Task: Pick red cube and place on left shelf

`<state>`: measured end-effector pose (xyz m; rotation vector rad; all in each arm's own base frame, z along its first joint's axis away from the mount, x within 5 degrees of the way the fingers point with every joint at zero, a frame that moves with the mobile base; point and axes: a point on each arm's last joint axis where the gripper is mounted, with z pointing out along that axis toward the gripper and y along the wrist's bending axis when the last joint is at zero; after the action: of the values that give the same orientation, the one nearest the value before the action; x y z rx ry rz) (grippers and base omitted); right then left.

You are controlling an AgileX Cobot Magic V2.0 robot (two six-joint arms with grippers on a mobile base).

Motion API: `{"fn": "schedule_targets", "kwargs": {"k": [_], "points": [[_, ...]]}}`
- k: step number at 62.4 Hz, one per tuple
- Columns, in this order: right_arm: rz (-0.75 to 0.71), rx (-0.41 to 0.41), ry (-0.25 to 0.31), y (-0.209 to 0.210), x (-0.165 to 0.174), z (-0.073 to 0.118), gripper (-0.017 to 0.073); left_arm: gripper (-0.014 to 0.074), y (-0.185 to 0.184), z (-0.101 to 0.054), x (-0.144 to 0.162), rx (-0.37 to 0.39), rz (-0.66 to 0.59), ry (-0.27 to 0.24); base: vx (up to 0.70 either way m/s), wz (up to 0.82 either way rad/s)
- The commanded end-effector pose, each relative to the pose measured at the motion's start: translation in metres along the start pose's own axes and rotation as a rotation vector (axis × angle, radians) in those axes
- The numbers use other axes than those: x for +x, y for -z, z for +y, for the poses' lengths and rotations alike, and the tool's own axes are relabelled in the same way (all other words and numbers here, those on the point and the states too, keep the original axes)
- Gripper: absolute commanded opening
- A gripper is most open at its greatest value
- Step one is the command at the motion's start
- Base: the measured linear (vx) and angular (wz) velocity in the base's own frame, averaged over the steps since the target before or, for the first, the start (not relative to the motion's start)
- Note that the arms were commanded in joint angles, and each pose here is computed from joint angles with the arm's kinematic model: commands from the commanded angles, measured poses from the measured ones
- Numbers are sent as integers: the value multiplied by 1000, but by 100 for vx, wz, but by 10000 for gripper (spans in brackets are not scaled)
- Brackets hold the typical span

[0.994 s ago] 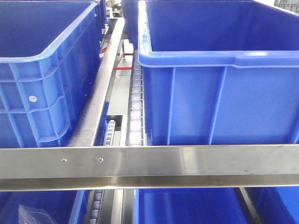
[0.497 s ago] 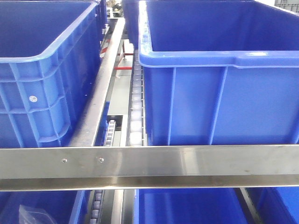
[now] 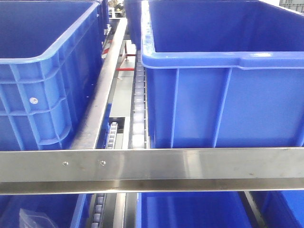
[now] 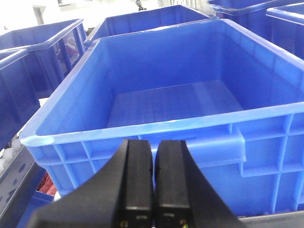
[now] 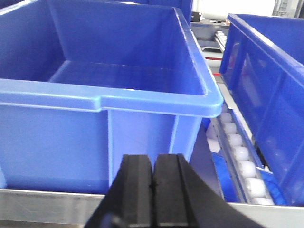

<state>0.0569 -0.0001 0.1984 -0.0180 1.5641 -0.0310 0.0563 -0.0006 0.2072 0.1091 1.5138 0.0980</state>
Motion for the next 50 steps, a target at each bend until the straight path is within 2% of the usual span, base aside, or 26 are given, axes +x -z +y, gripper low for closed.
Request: {"fn": "schedule_targets", "kwargs": {"k": [1, 2, 50], "points": [[-117, 23, 27, 3, -16, -2, 57, 106, 0, 0, -1, -9, -70, 4, 0, 0], [-117, 22, 12, 3, -16, -2, 57, 106, 0, 0, -1, -9, -70, 4, 0, 0], [-114, 21, 20, 3, -16, -2, 57, 106, 0, 0, -1, -9, -70, 4, 0, 0]]}}
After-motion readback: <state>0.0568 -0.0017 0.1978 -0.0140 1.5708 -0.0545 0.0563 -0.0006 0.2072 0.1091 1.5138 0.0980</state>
